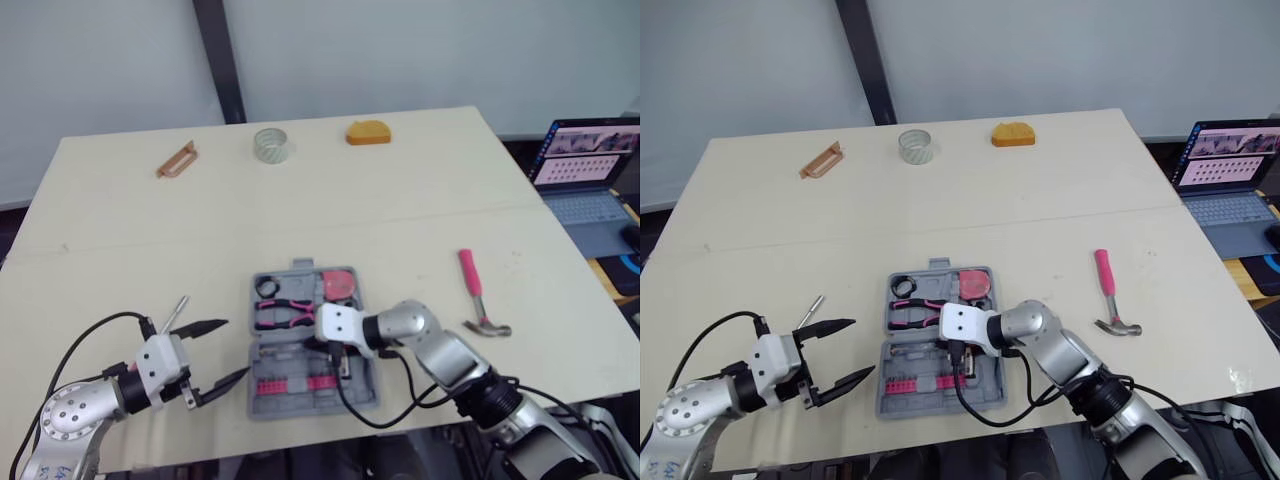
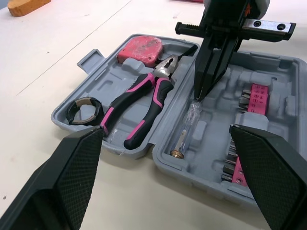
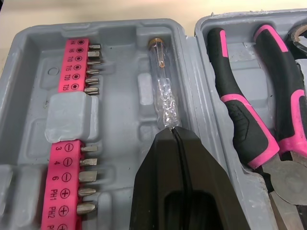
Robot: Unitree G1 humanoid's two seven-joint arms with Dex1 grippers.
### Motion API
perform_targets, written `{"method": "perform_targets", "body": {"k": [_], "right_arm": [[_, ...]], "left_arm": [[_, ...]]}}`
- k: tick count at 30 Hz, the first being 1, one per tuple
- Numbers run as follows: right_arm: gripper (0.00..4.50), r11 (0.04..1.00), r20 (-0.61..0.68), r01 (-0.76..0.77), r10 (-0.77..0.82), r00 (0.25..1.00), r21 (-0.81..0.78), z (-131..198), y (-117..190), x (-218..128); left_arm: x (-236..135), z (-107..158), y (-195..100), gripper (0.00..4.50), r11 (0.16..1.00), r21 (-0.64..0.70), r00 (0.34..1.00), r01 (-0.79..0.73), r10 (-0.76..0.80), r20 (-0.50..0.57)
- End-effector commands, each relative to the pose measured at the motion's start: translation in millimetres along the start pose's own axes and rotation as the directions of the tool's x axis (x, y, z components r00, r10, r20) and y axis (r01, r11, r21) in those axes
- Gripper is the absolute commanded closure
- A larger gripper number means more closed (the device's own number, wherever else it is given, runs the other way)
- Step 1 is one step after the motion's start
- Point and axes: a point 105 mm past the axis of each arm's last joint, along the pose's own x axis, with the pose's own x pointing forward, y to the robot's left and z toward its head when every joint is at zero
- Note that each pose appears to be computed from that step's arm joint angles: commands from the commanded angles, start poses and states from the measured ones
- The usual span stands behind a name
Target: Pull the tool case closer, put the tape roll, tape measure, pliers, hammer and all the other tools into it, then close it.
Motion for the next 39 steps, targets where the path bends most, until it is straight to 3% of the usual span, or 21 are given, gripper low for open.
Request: {"method": "perform_targets", "body": {"k": [1,7,28,39], "right_arm": [[4.46,1.000,-0.025,-0.022,0.023,0.999,0.014,-3,5,1],[4.46,1.000,-0.052,-0.022,0.023,0.998,0.015,-8,6,1],[4.46,0.996,-0.333,-0.089,0.085,0.939,0.005,-37,28,10],[4.46,0.997,-0.353,-0.076,0.082,0.932,0.031,-45,29,16]], "left_arm": [[2,8,0,0.00,1.000,0.022,1.000,0.000,0.000,0.027],[5,8,0,0.00,1.000,0.019,1.000,0.002,-0.002,0.029],[9,8,-3,0.00,1.000,0.006,0.999,-0.005,0.005,0.036],[9,9,-5,0.00,1.000,0.004,0.999,-0.004,0.004,0.041]]}}
